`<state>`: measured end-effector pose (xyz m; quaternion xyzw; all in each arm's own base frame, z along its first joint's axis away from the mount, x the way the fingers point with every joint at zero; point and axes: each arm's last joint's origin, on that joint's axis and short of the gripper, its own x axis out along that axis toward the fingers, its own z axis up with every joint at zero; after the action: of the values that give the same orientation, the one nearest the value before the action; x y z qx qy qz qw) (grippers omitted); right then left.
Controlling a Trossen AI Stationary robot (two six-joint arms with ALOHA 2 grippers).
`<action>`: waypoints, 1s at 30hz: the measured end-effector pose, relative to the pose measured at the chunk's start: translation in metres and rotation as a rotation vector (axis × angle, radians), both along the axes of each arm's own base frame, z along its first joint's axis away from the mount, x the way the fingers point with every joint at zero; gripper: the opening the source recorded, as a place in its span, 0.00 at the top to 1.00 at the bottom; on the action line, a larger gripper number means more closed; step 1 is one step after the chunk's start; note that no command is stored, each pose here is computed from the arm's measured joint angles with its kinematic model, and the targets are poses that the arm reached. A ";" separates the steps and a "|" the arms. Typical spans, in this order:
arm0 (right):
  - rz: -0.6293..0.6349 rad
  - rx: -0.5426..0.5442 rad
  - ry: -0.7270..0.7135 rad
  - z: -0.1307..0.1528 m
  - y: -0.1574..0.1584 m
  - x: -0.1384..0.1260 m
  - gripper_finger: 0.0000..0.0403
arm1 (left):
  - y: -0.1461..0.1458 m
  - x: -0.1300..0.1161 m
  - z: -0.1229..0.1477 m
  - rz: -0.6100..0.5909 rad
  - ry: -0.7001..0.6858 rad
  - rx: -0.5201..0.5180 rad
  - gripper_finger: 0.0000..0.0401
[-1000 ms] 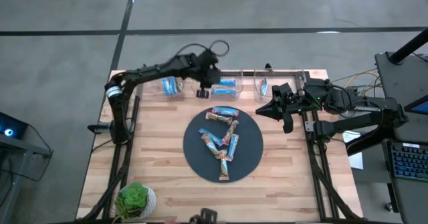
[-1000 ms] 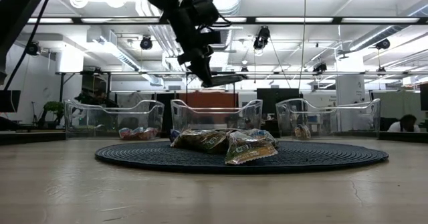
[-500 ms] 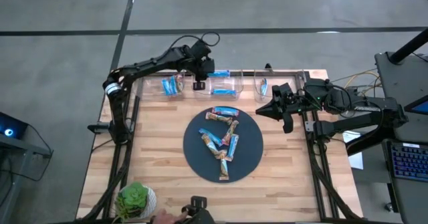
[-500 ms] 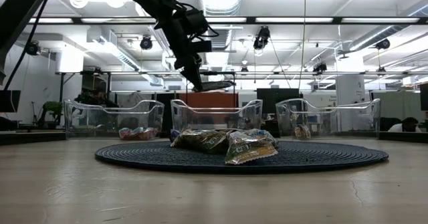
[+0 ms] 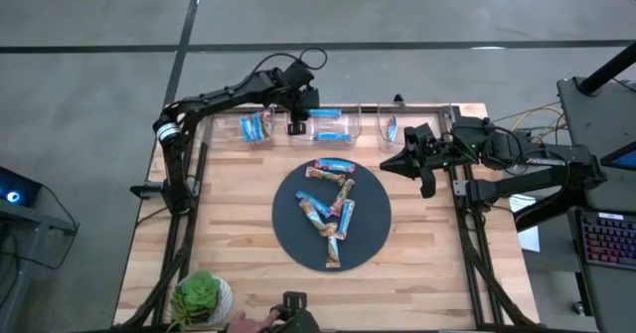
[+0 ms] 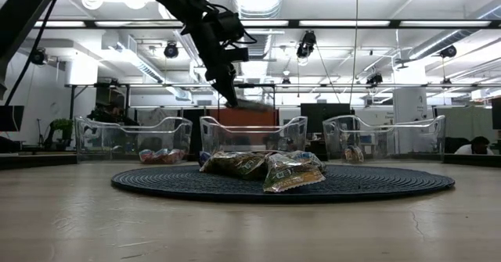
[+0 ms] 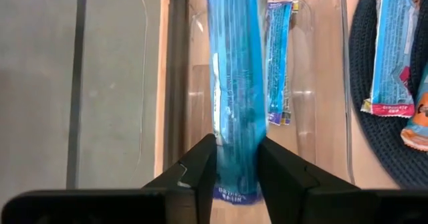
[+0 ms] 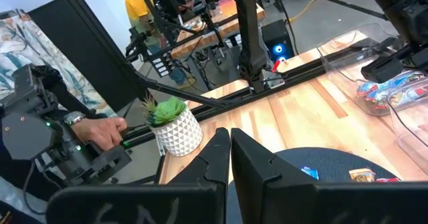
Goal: Pick and place Granola Bars by type
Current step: Put the blue granola bar into the middle transparent bin, then put the yellow granola bar into the right transparent bin
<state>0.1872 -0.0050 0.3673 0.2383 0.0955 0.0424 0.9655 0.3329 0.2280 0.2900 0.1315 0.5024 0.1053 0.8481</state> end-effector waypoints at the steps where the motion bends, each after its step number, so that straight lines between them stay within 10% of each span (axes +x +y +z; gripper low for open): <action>1: 0.000 0.000 0.000 0.000 0.000 0.000 0.98 | 0.000 0.000 0.000 0.001 -0.001 -0.001 0.75; 19: 0.001 0.000 0.000 0.000 0.000 0.000 0.98 | -0.004 -0.002 -0.003 0.030 0.043 -0.040 0.59; 30: 0.002 -0.004 0.000 0.000 0.000 0.000 0.98 | -0.013 0.001 -0.003 0.029 0.046 -0.061 0.91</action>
<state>0.1871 -0.0049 0.3673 0.2365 0.0955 0.0431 0.9660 0.3342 0.2151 0.2866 0.1006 0.5267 0.0990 0.8383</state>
